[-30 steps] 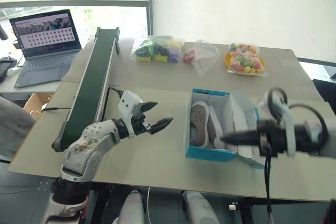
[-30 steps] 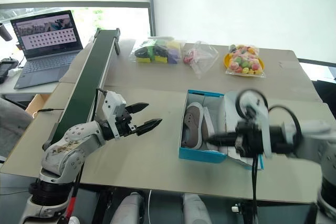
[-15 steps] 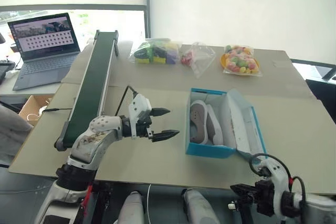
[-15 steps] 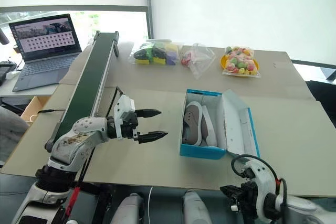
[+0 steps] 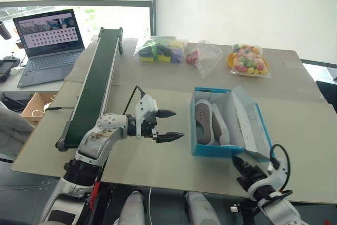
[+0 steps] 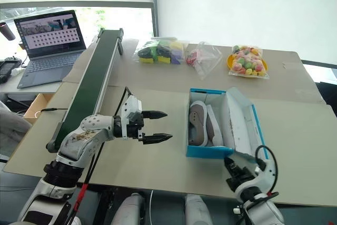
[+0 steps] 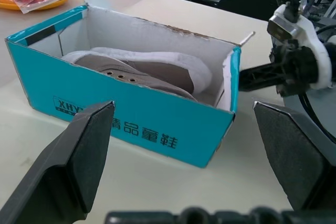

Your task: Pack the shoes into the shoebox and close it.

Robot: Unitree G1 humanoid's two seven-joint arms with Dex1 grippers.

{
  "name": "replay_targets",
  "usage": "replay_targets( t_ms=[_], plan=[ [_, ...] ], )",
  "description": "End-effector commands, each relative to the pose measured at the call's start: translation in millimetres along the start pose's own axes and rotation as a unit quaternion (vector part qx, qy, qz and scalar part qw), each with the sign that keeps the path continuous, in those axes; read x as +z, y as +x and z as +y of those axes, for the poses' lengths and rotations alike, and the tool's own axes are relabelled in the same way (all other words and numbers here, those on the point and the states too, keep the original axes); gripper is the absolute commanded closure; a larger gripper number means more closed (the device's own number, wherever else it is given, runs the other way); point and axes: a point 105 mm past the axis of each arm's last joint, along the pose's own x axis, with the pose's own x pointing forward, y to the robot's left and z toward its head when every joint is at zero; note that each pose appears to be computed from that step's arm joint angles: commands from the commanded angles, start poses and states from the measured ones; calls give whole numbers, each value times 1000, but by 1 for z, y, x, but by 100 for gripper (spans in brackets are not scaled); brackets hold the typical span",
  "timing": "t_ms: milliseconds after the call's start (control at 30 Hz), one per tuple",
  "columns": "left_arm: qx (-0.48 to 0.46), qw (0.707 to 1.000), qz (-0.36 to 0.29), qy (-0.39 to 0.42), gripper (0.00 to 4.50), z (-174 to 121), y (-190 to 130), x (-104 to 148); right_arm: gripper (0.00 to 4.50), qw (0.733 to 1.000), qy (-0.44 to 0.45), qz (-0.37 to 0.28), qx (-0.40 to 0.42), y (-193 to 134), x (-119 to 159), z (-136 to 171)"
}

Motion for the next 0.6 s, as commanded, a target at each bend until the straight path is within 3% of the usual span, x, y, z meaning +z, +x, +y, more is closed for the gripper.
replay_targets(
  t_ms=[33,333,600],
  plan=[
    [-5,1000,-10,26,0,-1,0,12,446,999,1,-22,-26,0,7,-7],
    [-2,1000,-9,22,0,-4,0,10,446,996,7,-56,-63,0,19,-28],
    [4,1000,-8,25,0,-2,0,12,446,997,6,-76,7,1,28,5]
  ],
)
